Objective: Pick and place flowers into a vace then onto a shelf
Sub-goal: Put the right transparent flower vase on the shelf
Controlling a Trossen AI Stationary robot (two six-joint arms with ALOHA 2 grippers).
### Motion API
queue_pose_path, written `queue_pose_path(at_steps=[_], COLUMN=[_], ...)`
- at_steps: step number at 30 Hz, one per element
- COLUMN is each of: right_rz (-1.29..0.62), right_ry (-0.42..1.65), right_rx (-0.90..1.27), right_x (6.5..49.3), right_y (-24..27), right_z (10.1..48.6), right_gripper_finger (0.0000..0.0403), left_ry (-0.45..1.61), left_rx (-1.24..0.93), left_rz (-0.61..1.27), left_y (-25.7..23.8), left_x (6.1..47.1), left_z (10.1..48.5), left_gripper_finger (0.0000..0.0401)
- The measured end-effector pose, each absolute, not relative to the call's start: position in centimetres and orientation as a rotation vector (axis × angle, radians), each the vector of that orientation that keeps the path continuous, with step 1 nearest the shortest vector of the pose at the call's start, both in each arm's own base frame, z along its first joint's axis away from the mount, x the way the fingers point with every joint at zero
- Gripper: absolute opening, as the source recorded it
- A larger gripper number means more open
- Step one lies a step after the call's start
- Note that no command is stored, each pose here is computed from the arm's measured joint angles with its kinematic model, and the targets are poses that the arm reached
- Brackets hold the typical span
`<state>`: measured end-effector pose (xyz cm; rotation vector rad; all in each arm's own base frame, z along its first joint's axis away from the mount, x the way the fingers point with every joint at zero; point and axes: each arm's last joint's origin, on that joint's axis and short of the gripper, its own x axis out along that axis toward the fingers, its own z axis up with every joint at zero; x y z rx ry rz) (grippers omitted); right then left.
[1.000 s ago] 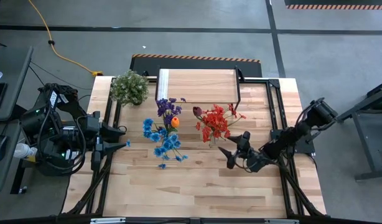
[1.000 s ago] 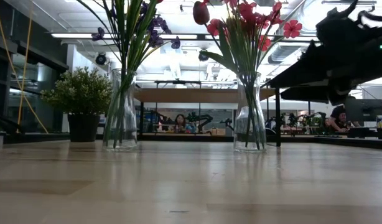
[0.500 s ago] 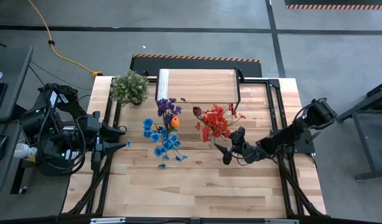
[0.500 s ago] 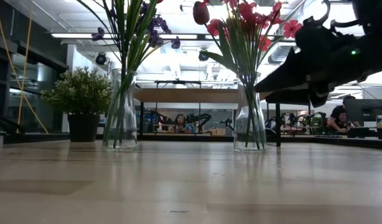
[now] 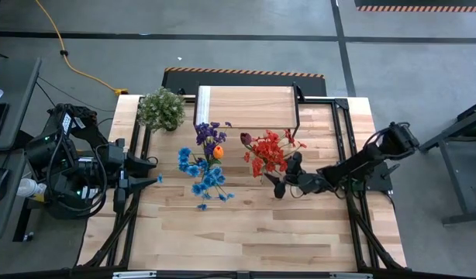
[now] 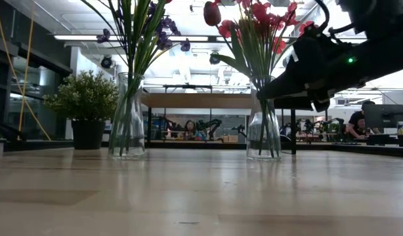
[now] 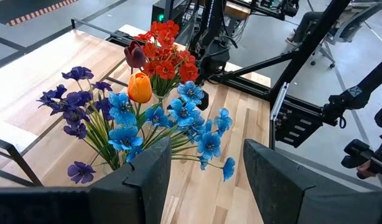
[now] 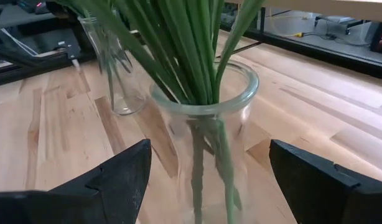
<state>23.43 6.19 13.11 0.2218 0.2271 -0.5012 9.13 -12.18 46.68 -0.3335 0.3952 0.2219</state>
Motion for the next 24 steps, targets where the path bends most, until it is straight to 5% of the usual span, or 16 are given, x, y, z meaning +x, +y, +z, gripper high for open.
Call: queue_pose_path(at_steps=[24], right_rz=[-0.53], right_ry=[0.214], right_rx=[0.225], right_x=[24.1], right_y=[4.0], right_z=[13.4], right_gripper_finger=[0.0314], left_ry=[0.396], left_rx=[-0.333], left_rz=[0.221], left_y=[-12.2], left_x=[9.1], left_z=[46.7], left_gripper_finger=[0.0232])
